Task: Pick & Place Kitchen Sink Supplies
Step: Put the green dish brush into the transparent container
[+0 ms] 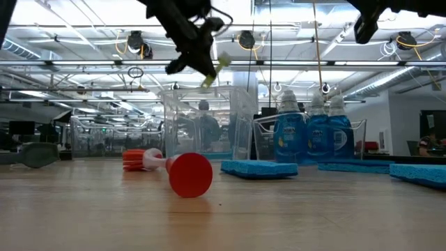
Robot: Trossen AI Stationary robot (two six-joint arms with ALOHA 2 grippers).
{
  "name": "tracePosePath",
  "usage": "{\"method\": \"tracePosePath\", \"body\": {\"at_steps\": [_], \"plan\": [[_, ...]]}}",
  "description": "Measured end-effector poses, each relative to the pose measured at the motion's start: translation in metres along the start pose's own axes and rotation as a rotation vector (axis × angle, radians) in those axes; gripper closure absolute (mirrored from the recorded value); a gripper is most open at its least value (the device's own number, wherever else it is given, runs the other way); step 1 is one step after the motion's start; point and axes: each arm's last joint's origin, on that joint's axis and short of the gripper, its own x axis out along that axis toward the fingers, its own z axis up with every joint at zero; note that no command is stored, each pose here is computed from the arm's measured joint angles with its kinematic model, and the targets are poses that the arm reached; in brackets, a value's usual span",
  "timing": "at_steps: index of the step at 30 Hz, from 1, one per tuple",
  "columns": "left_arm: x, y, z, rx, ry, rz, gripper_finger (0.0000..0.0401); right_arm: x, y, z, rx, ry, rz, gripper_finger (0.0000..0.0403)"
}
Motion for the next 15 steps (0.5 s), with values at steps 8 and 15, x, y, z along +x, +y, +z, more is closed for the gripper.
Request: {"method": "tracePosePath", "body": {"at_steps": [8,15], "plan": [[0.035,0.022,0.005,0.075,0.086,0.031,0.0384,-0.001,-0.001,-0.002,0.006,0.006,0.0,0.0268],[0.049,0.03,0.004,0.138,0.139,0.037,0.0383,-0.001,-0.001,-0.002,0.007,0.005,0.0,0.0268]]}}
